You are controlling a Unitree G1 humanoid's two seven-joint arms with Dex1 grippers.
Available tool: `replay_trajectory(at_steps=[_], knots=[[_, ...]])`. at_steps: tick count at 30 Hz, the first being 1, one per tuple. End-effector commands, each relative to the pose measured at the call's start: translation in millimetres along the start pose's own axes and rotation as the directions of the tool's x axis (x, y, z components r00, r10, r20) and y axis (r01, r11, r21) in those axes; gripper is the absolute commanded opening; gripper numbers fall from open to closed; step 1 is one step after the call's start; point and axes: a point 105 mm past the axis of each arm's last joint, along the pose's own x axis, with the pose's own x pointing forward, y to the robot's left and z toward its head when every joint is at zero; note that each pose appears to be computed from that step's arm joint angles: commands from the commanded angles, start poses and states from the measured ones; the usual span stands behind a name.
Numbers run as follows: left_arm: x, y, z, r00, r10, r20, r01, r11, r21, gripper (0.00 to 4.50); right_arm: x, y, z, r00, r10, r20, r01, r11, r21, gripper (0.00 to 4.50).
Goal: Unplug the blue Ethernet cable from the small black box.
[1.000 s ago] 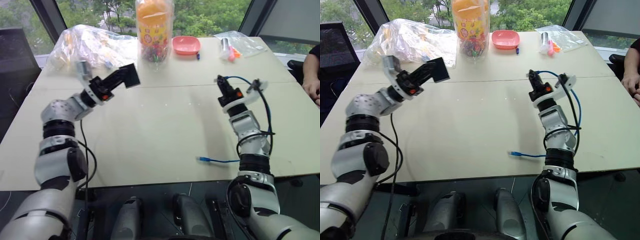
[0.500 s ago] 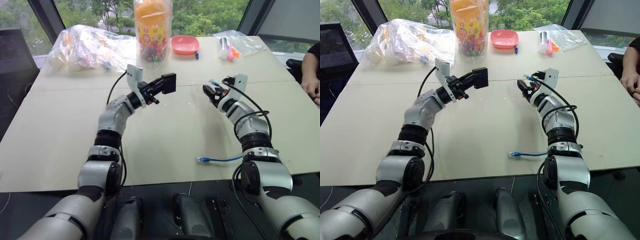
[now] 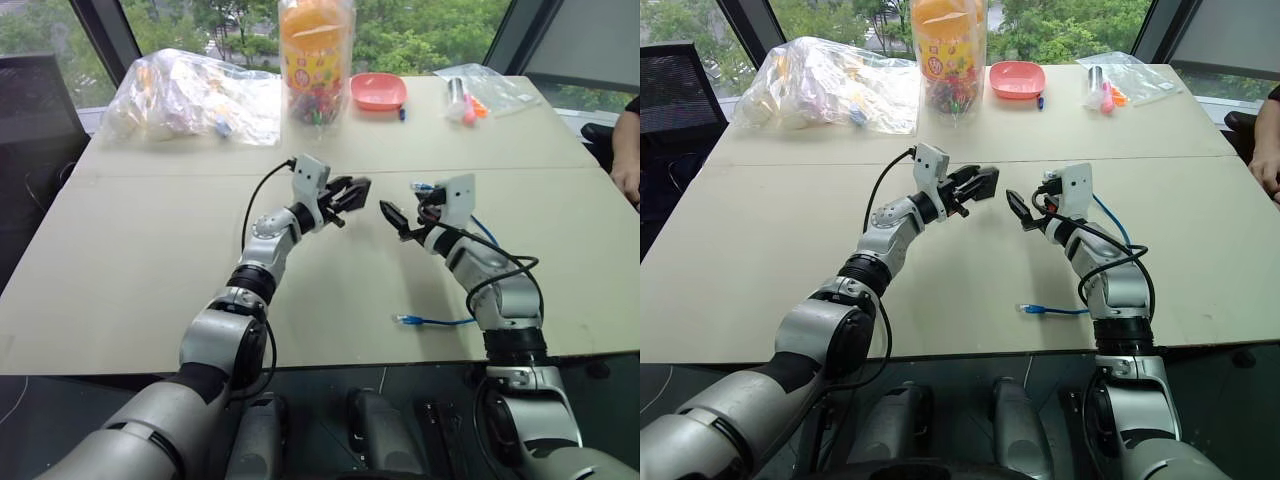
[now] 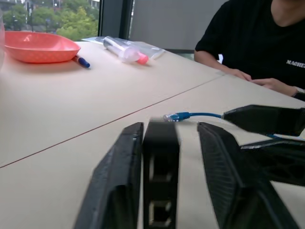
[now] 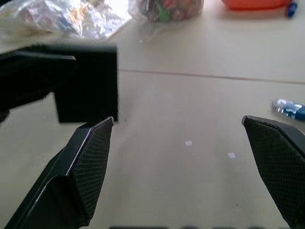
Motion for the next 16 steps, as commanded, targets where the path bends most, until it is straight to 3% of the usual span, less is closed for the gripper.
replay_trajectory(at_steps=[1,4,10,16], knots=[[6.1,-3.2,16.6,0.999,-0.026,0.045,0.025,0.999,0.028,3.43,-9.2,-11.6,17.2,0.995,-0.063,0.076,0.065,0.998,-0.018,4.50],[4.6,-1.0,19.5,0.999,-0.025,0.049,0.024,0.999,0.035,4.47,-13.1,-19.6,19.9,0.990,-0.103,0.098,0.104,0.994,-0.012,4.50],[-12.5,8.4,35.5,0.995,-0.043,0.087,0.041,0.999,0.027,4.47,-22.1,-28.1,23.8,0.979,-0.150,0.135,0.154,0.988,-0.016,4.50],[-68.1,9.5,30.5,0.999,-0.050,0.005,0.050,0.999,0.019,4.47,-36.6,-24.3,21.5,0.977,-0.155,0.145,0.159,0.987,-0.021,4.50]])
